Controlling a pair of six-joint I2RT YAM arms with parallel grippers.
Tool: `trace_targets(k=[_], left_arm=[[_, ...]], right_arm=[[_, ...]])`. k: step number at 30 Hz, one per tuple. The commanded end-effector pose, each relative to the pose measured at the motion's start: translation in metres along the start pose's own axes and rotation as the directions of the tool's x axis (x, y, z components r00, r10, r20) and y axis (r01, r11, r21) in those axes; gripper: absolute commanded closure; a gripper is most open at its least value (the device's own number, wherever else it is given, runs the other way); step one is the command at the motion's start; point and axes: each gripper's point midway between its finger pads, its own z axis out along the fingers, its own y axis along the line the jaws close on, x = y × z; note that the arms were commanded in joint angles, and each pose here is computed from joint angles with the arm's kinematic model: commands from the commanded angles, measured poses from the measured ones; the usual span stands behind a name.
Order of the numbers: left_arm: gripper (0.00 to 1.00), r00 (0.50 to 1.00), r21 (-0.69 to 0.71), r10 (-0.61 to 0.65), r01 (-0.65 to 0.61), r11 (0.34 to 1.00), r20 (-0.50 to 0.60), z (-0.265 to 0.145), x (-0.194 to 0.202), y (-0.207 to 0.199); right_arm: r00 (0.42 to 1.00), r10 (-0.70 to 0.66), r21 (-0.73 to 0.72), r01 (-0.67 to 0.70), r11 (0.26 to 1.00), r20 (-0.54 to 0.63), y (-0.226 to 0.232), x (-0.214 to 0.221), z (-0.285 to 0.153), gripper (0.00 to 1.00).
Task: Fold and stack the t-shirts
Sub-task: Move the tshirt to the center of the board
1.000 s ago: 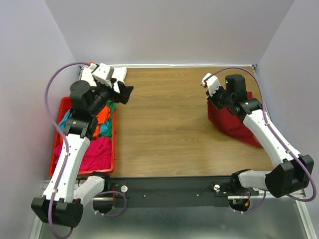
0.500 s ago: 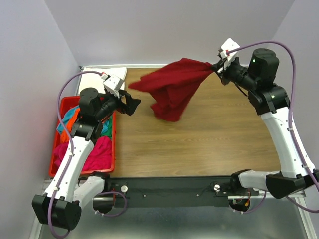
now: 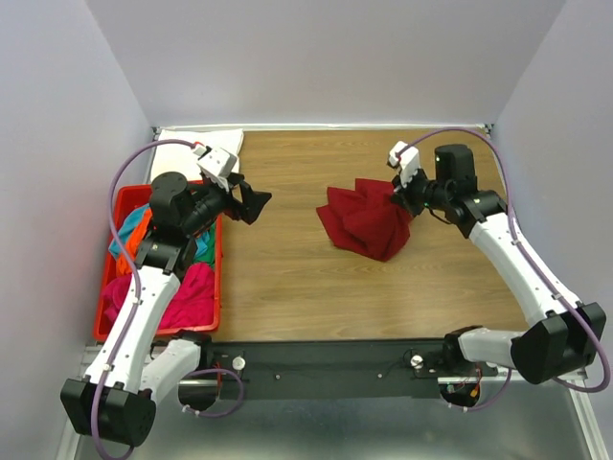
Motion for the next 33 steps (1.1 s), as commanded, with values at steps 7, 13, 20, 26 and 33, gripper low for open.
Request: trace_targets(k=[7,13,20,26,33], left_arm=[[0.11,0.999,-0.09,-0.039,0.036,0.995,-0.025,0.007,0.029,0.019],[0.1,0.998,-0.226,-0.045,0.033,0.974,-0.045,0.003,0.05,0.043],[0.06,1.0,-0.346,-0.002,0.004,0.938,0.006,-0.011,0.044,0.061],[0.02,1.0,-0.431,-0.006,0.007,0.902,0.004,-0.019,0.048,0.075],[0.02,0.999,-0.438,-0.015,-0.003,0.899,-0.039,-0.014,0.057,0.081]], right_arm=[[0.984,0.146,0.183,-0.126,0.975,-0.101,-0.038,0.059,0.016,0.1],[0.978,0.208,0.061,-0.207,0.976,-0.012,-0.033,0.073,0.006,0.0],[0.985,0.154,-0.061,-0.149,0.987,0.082,-0.002,0.083,-0.011,0.0],[0.976,0.201,-0.076,-0.195,0.978,0.086,-0.005,0.095,-0.014,0.0],[0.975,0.211,-0.072,-0.207,0.976,0.065,-0.01,0.099,-0.009,0.0]])
